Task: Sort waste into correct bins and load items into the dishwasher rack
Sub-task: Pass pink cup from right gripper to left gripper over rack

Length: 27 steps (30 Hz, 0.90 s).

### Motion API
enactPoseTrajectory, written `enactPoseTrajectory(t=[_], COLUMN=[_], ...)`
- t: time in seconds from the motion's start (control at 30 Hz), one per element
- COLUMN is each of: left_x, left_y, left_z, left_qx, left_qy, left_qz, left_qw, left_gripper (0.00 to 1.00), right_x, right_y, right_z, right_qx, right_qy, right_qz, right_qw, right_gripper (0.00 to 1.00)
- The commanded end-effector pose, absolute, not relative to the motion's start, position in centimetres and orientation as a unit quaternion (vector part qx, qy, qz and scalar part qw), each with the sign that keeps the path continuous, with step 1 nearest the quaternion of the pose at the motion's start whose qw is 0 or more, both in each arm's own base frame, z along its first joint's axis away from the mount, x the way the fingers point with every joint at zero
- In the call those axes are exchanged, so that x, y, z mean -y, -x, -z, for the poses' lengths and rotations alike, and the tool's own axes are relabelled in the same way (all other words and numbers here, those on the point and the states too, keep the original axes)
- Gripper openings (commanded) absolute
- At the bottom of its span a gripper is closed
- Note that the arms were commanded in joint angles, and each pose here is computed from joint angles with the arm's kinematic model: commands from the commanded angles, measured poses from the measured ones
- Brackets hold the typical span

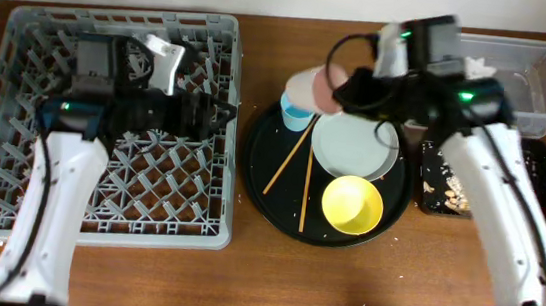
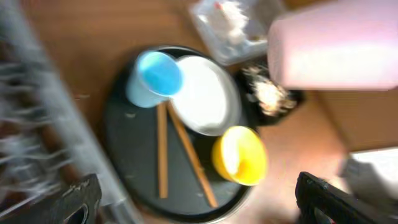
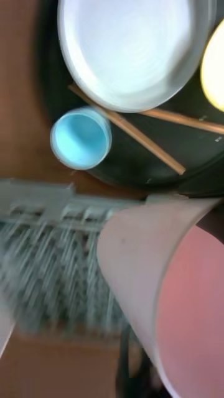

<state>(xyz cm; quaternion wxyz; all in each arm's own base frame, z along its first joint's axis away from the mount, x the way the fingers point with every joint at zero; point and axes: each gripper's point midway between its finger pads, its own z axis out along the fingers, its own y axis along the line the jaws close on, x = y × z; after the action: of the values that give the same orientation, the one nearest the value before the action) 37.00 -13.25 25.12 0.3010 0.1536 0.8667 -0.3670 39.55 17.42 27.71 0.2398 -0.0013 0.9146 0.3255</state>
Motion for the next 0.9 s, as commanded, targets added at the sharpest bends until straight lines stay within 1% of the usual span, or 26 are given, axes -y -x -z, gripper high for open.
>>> enactPoseTrajectory(t=[0.0, 0.1, 0.2, 0.33, 0.4, 0.47, 0.53, 0.6, 0.63, 0.67, 0.73, 0.77, 0.83, 0.87], left_x=[17.4, 18.0, 18.0, 18.0, 18.0, 18.0, 18.0, 18.0, 18.0, 18.0, 18.0, 18.0, 18.0, 18.0], left_y=[-36.1, -35.9, -36.1, -36.1, -36.1, -36.1, -36.1, -36.1, -36.1, -36.1, -36.2, -36.2, -36.3, -36.5], left_z=[-26.5, -27.4, -27.2, -27.2, -27.2, -27.2, -27.2, -27.2, -27.2, -27.2, -27.3, -27.3, -27.3, -27.5], left_qx=[-0.761, -0.672, -0.673, -0.673, -0.673, -0.673, -0.673, -0.673, -0.673, -0.672, -0.670, -0.670, -0.669, -0.669], left_qy=[-0.192, -0.216, -0.214, -0.215, -0.215, -0.215, -0.215, -0.215, -0.215, -0.217, -0.222, -0.223, -0.227, -0.228], left_qz=[0.575, 0.680, 0.680, 0.680, 0.680, 0.680, 0.680, 0.680, 0.679, 0.679, 0.678, 0.677, 0.676, 0.676], left_qw=[0.231, 0.199, 0.197, 0.199, 0.199, 0.199, 0.199, 0.199, 0.199, 0.200, 0.205, 0.207, 0.211, 0.212], left_gripper=[0.99, 0.99, 0.99, 0.99, 0.97, 0.89, 0.79, 0.72, 0.72, 0.76, 0.87, 0.95, 0.95, 0.91], right_x=[-19.9, -21.4, -22.7, -27.3, -29.0, -30.5, -30.8, -30.7, -30.7, -30.5, -29.9, -29.9, -29.8, -29.8], right_y=[-39.3, -39.2, -39.4, -38.6, -38.4, -38.1, -38.0, -38.1, -38.0, -38.1, -37.9, -37.9, -37.9, -37.9], right_z=[-29.1, -29.8, -29.3, -26.2, -25.8, -26.1, -25.6, -25.5, -25.5, -24.9, -23.8, -23.8, -23.5, -23.2], right_qx=[-0.870, -0.839, -0.825, -0.824, -0.822, -0.818, -0.825, -0.827, -0.827, -0.836, -0.852, -0.852, -0.855, -0.857], right_qy=[0.074, 0.121, 0.138, 0.171, 0.191, 0.207, 0.205, 0.204, 0.204, 0.196, 0.181, 0.181, 0.179, 0.177], right_qz=[-0.436, -0.485, -0.511, -0.518, -0.511, -0.508, -0.498, -0.495, -0.494, -0.484, -0.465, -0.465, -0.462, -0.459], right_qw=[0.218, 0.215, 0.200, 0.154, 0.162, 0.174, 0.172, 0.174, 0.173, 0.170, 0.156, 0.156, 0.155, 0.154], right_gripper=[0.04, 0.04, 0.04, 0.04, 0.04, 0.04, 0.04, 0.04, 0.04, 0.04, 0.04, 0.04, 0.04, 0.04])
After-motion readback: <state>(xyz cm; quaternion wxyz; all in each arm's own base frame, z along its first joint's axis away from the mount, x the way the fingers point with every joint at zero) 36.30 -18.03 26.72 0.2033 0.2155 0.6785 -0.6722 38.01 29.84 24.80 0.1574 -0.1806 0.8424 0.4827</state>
